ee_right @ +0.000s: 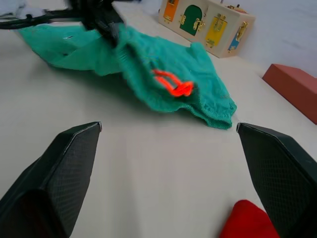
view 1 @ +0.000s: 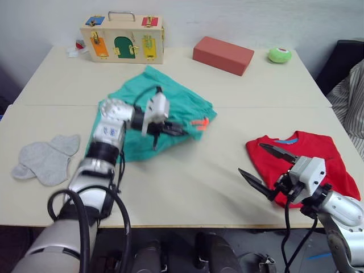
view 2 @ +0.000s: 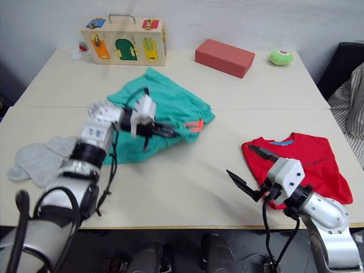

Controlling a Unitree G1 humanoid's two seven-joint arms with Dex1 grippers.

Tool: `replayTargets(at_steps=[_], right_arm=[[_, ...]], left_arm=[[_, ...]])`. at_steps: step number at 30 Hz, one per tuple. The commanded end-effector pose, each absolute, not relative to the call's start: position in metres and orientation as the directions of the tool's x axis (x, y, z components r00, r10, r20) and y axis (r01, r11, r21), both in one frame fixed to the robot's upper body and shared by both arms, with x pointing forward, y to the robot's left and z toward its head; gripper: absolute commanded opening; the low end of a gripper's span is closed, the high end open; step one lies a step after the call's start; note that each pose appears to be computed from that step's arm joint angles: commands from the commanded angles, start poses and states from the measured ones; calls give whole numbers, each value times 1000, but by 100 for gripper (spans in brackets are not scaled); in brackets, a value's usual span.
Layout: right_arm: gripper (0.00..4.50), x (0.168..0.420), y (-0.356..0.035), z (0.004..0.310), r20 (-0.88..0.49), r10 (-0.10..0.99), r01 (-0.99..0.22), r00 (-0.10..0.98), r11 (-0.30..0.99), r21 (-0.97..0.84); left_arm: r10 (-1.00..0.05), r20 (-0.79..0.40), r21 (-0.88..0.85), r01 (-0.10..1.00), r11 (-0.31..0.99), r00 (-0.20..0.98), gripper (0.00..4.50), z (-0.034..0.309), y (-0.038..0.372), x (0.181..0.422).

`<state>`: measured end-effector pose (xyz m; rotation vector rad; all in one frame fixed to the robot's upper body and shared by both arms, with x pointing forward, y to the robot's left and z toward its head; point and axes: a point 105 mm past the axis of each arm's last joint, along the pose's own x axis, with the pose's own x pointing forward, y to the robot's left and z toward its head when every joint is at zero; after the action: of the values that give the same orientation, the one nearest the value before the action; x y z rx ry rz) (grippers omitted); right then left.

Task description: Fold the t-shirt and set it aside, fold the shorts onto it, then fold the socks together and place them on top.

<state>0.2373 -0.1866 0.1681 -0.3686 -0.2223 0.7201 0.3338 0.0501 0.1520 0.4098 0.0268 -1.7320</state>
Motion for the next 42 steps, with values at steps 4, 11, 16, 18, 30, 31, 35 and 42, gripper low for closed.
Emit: replayTargets(at_steps=[4, 11, 16, 18, 30, 31, 35, 42], right_arm=[[450, 224, -187, 178, 100, 642, -553, 760, 720, -420], [450, 224, -179, 178, 95, 655, -568, 750, 710, -416], [450, 232, -172, 184, 108, 675, -603, 730, 710, -362], [450, 234, -168, 185, 82, 707, -635, 702, 674, -376], [450, 218, -96, 132, -237, 885, -867, 401, 284, -409], [450, 220, -94, 125, -252, 875, -865, 412, 290, -409], [450, 236, -93, 111, -262, 828, -819, 496, 345, -459], [450, 252, -97, 98, -309, 761, -768, 570, 360, -531]], left_arm=[[-955, -239, 145, 966, -216, -178, 1, 142, 20, 311], [-971, -139, 117, 971, -209, -193, 174, 158, 26, 290], [-974, -133, 17, 982, -189, -185, 322, 167, 66, 272], [-987, -95, 5, 991, -134, -133, 384, 174, 75, 271], [-813, -434, 371, 899, 232, 389, 447, 123, 238, 282], [-784, -450, 395, 883, 254, 427, 447, 121, 247, 285], [-723, -479, 446, 847, 289, 499, 447, 116, 266, 295], [-662, -562, 465, 851, 243, 496, 447, 110, 278, 301]])
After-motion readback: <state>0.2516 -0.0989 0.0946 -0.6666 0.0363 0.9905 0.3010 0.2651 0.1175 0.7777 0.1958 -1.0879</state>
